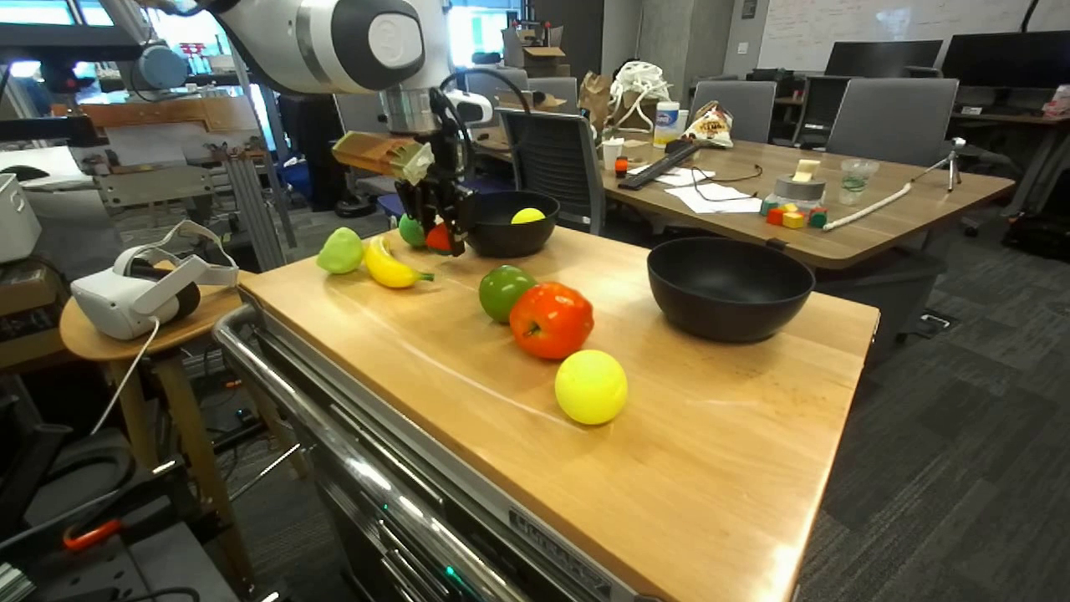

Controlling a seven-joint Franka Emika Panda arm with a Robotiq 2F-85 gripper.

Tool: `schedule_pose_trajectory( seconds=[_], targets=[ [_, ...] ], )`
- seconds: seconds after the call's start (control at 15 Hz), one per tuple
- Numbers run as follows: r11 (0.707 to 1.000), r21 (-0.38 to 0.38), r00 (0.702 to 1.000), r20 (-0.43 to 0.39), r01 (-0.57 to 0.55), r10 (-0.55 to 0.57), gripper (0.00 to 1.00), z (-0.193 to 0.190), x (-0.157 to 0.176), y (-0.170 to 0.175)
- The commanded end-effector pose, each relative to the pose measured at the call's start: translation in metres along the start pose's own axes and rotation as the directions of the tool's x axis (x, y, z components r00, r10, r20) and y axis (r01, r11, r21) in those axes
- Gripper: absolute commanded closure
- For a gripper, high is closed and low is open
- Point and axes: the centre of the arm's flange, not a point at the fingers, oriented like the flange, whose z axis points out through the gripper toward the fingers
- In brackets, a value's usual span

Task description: Pick up the plush vegetable and fruit toy, then put them in the two bowls

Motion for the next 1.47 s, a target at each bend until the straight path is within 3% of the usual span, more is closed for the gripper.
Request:
schedule_pose_trajectory(
  seconds=[0.0, 0.2, 0.4, 0.67, 0.73, 0.8, 1.07, 1.4],
  targets=[
    [0.985, -0.135, 0.987, -0.101, 0.108, -0.122, 0.75, -0.075, -0.001, -0.032],
    [0.945, -0.257, 0.95, -0.182, 0.204, -0.254, 0.75, -0.1, 0.022, -0.048],
    [0.905, -0.352, 0.893, -0.285, 0.24, -0.348, 0.75, -0.075, 0.061, -0.034],
    [0.917, -0.331, 0.893, -0.308, 0.222, -0.328, 0.75, -0.023, 0.094, -0.006],
    [0.929, -0.294, 0.902, -0.298, 0.226, -0.313, 0.25, -0.015, 0.098, -0.002],
    [0.939, -0.266, 0.911, -0.289, 0.219, -0.295, 0.24, -0.007, 0.101, 0.001],
    [0.96, -0.168, 0.922, -0.281, 0.225, -0.265, 0.0, -0.028, 0.101, -0.006],
    [0.951, -0.094, 0.931, -0.195, 0.294, -0.307, 0.0, -0.086, 0.082, -0.04]
  ],
)
